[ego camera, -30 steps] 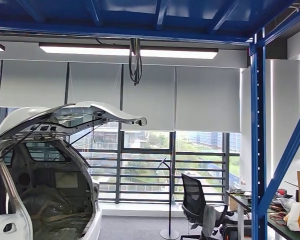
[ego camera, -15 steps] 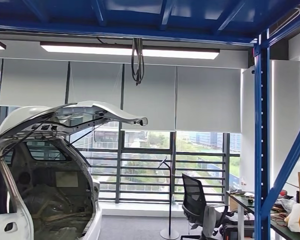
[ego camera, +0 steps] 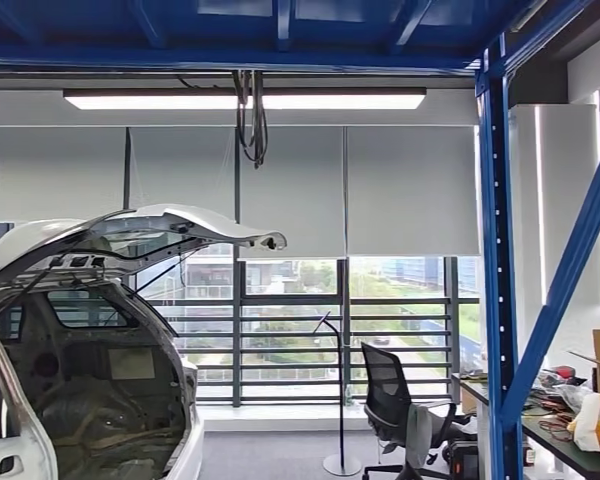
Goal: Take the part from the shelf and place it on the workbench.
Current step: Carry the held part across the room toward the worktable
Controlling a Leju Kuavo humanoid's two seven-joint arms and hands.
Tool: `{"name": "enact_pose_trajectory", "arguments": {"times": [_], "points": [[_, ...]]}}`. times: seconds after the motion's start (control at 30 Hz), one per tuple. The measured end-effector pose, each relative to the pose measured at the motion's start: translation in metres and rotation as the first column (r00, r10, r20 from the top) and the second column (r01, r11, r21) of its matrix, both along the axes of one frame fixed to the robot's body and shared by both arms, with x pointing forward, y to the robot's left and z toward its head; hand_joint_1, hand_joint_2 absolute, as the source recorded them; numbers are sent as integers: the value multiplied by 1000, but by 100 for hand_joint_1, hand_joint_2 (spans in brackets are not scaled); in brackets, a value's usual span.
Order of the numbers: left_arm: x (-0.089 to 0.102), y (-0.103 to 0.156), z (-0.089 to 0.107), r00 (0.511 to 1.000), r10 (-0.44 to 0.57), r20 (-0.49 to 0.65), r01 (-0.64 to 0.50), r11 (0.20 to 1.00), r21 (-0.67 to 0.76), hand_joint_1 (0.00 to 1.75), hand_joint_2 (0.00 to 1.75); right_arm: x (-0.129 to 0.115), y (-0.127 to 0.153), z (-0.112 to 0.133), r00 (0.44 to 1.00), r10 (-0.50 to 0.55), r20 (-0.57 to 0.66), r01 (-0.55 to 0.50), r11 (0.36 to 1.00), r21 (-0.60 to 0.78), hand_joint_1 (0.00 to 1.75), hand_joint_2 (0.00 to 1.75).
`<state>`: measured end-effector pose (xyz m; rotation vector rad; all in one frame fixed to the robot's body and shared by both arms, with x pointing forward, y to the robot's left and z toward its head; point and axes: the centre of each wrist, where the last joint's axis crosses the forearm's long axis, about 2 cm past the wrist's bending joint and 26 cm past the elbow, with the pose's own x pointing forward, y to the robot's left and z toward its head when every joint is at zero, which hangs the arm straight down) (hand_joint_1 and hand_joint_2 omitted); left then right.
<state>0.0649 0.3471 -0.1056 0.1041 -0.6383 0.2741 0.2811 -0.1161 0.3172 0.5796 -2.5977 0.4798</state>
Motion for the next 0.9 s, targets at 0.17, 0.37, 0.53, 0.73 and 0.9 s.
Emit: {"name": "enact_pose_trajectory", "arguments": {"times": [0.17, 0.37, 0.53, 0.73, 0.9], "points": [[-11, 12, 0, 999, 13, -29, -13, 1000, 18, 0, 0, -1, 0, -4, 1000, -3, -12, 3, 1000, -3, 175, 175], [-12, 13, 0, 1000, 12, -25, -12, 1000, 22, 0, 0, -1, 0, -5, 1000, -12, -16, 11, 1000, -10, 175, 175], [-10, 14, 0, 1000, 6, -17, -6, 1000, 24, 0, 0, 0, -1, -6, 1000, -17, -19, 17, 1000, -15, 175, 175], [-11, 13, 0, 1000, 0, -17, 0, 1000, 18, 0, 0, 1, 0, -8, 999, -22, -27, 21, 999, -25, 175, 175], [-12, 12, 0, 1000, 0, -29, 1, 1000, 16, 0, 0, 2, 0, -5, 1000, -23, -19, 22, 999, -28, 175, 175]]}}
